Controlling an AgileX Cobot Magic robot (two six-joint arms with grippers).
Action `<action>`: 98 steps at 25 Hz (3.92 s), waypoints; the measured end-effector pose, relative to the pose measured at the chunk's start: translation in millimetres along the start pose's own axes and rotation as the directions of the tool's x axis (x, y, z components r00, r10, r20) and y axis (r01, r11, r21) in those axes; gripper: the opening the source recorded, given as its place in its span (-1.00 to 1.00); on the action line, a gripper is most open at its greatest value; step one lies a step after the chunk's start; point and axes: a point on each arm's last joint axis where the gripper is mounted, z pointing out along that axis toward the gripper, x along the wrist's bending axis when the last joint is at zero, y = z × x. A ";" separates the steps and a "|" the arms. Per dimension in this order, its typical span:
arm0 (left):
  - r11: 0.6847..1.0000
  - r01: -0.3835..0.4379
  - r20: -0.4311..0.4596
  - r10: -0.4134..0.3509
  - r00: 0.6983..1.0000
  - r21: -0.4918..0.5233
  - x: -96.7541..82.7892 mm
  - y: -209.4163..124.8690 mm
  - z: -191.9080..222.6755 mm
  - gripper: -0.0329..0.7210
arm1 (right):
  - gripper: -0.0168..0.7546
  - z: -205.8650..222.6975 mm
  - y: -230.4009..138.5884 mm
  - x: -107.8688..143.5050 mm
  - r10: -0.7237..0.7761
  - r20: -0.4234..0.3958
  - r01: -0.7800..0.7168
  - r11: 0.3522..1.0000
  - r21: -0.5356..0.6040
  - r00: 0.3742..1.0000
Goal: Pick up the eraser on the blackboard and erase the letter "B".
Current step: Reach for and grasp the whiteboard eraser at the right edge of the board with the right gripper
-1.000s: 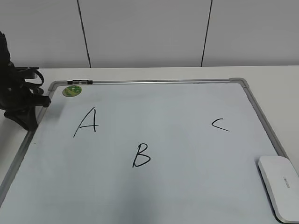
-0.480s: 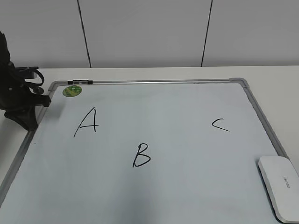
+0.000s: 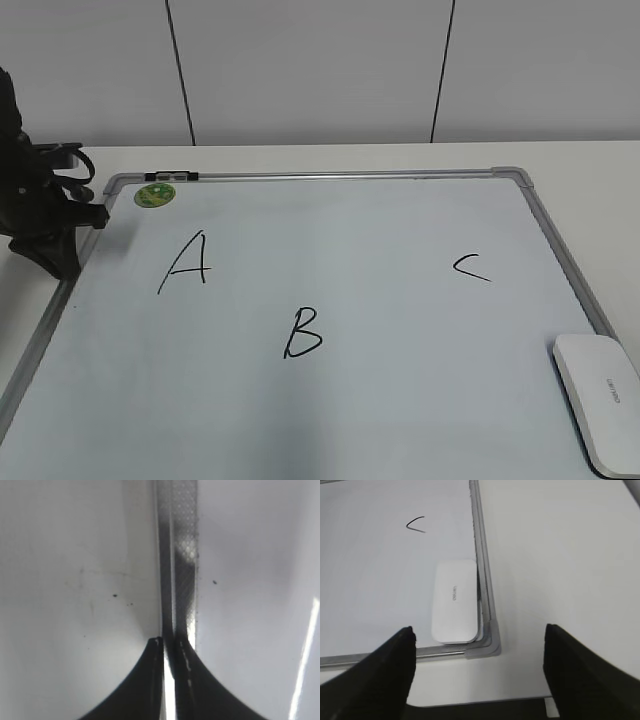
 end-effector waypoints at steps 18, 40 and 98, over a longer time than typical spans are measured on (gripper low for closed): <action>1.000 0.001 0.000 -0.001 1.000 0.001 -0.1 0.2 -0.5 -0.85 | 0.57 66.8 59.7 25.7 -0.031 -0.226 0.109 0.935 0.339 0.974; 1.000 0.001 0.000 -0.001 1.000 0.003 -0.1 0.0 -0.5 -0.85 | 0.57 180.4 60.3 25.6 0.089 -0.159 0.042 0.737 0.675 0.983; 1.000 0.007 0.010 -0.007 1.000 0.005 -1.0 -0.1 -0.5 -0.85 | 0.42 285.7 47.2 35.3 -0.017 -0.003 0.013 0.612 0.791 1.000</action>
